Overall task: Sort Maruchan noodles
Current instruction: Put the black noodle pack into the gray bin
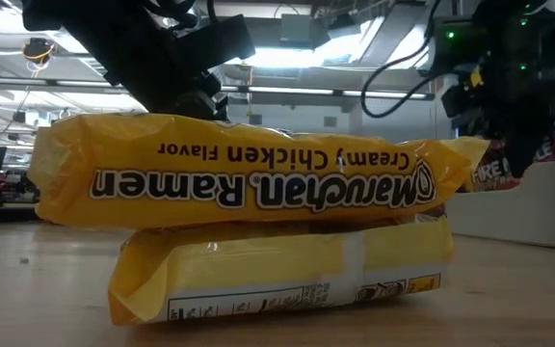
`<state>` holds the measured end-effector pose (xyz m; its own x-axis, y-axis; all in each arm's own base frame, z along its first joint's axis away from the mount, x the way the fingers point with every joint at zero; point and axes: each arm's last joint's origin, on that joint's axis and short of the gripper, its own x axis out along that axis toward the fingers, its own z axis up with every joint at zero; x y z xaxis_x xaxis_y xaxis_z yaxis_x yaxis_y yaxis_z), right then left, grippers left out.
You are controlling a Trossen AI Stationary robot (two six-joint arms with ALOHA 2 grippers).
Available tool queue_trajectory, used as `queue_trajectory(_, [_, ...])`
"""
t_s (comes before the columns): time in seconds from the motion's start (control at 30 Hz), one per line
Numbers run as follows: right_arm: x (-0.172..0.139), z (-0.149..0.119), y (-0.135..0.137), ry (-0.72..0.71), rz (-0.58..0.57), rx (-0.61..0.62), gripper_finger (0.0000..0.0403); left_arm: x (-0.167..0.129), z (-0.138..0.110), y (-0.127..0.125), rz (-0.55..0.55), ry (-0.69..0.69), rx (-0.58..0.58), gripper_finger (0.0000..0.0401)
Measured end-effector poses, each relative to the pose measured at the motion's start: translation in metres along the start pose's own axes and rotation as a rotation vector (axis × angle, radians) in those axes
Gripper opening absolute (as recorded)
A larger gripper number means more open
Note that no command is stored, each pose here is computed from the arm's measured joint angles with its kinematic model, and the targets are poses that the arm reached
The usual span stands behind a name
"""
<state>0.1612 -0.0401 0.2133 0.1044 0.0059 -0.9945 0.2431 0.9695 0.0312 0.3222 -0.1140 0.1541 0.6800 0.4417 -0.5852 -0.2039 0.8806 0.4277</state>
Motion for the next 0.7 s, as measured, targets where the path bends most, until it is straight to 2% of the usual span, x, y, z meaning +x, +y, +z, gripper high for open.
queue_trajectory(0.3, [0.02,0.014,-0.002,0.075,-0.035,-0.007,0.0114,0.0,0.0,0.0,-0.001,0.0,0.0,0.0215])
queue_trajectory(0.53, [0.029,0.018,-0.003,0.138,-0.067,-0.006,0.0198,-0.001,0.0,-0.002,-0.032,0.003,0.002,0.0215])
queue_trajectory(0.7, [0.019,0.018,-0.003,0.169,-0.07,-0.001,0.0252,-0.001,0.0,-0.002,-0.031,0.003,0.002,0.0215])
